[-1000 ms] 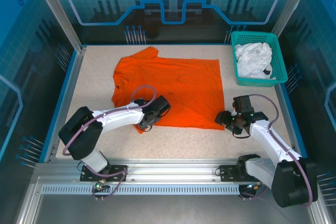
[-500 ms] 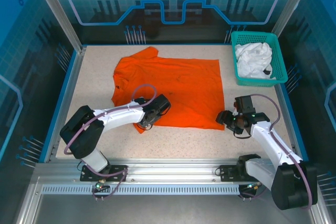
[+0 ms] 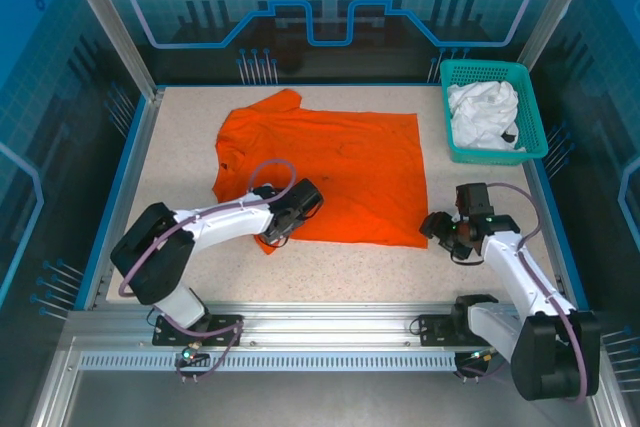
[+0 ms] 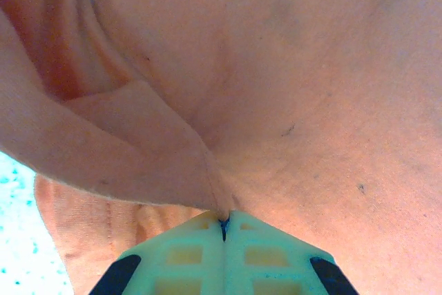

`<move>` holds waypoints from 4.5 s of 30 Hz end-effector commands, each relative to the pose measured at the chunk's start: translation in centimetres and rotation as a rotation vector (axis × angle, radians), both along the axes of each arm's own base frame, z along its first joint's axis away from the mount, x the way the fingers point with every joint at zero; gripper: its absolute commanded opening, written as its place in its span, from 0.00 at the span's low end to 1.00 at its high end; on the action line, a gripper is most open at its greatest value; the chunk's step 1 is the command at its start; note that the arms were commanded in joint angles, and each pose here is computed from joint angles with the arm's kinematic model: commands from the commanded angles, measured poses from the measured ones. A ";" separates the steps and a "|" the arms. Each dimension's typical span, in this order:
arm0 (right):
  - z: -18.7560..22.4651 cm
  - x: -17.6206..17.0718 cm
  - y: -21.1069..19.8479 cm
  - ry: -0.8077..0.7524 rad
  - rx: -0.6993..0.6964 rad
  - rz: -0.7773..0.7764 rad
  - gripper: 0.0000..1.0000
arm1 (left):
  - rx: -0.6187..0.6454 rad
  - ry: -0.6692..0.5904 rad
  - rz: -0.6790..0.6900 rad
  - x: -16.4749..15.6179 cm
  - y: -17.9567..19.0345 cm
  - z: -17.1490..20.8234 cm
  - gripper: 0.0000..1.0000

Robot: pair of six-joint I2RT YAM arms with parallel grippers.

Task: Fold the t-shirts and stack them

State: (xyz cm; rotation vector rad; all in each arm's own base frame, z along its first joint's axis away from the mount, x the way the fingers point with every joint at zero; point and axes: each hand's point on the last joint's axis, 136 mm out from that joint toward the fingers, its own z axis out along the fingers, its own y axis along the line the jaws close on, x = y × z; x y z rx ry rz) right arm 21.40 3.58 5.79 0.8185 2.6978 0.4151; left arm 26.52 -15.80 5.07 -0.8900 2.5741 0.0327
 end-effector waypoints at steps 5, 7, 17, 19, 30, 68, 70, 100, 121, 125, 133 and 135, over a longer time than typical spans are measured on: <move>-0.4 0.5 0.5 0.053 0.053 0.011 0.55 | 0.010 -0.030 -0.040 -3.4 3.8 3.7 0.00; -0.6 0.8 1.0 0.051 0.077 0.030 0.49 | -0.004 -0.025 -0.037 -4.9 4.9 3.9 0.00; -2.6 -0.1 1.7 0.157 0.013 0.095 0.40 | -0.084 0.027 0.035 -12.9 10.4 2.6 0.00; -2.9 -0.3 1.4 0.166 -0.008 0.084 0.40 | -0.087 0.021 0.042 -13.6 11.2 2.6 0.00; -3.7 -0.1 2.0 0.180 -0.043 0.093 0.30 | -0.161 0.069 0.020 -15.7 11.0 1.4 0.00; 3.4 6.3 -1.1 0.020 -0.086 0.036 0.00 | -0.448 -0.024 -0.094 -5.4 5.2 6.9 0.00; 4.3 8.2 -1.1 0.005 -0.095 0.036 0.00 | -0.442 -0.051 -0.090 -3.0 5.6 8.2 0.00; -2.0 18.4 -5.2 0.230 -0.152 -0.062 0.28 | -0.355 0.089 -0.019 16.4 11.8 6.5 0.56; -2.4 12.4 -0.7 0.093 0.083 0.014 0.53 | -0.572 -0.035 0.152 0.7 10.9 1.9 0.67; -3.0 11.7 -1.0 0.101 0.061 0.005 0.54 | -0.628 -0.050 0.196 0.8 10.4 0.1 0.66; -3.2 12.4 -2.3 0.088 0.010 -0.017 0.53 | -0.568 -0.087 0.188 2.3 11.4 -1.2 0.55; -3.4 12.6 -2.5 0.092 0.008 -0.025 0.52 | -0.560 -0.077 0.191 2.3 11.5 -1.9 0.51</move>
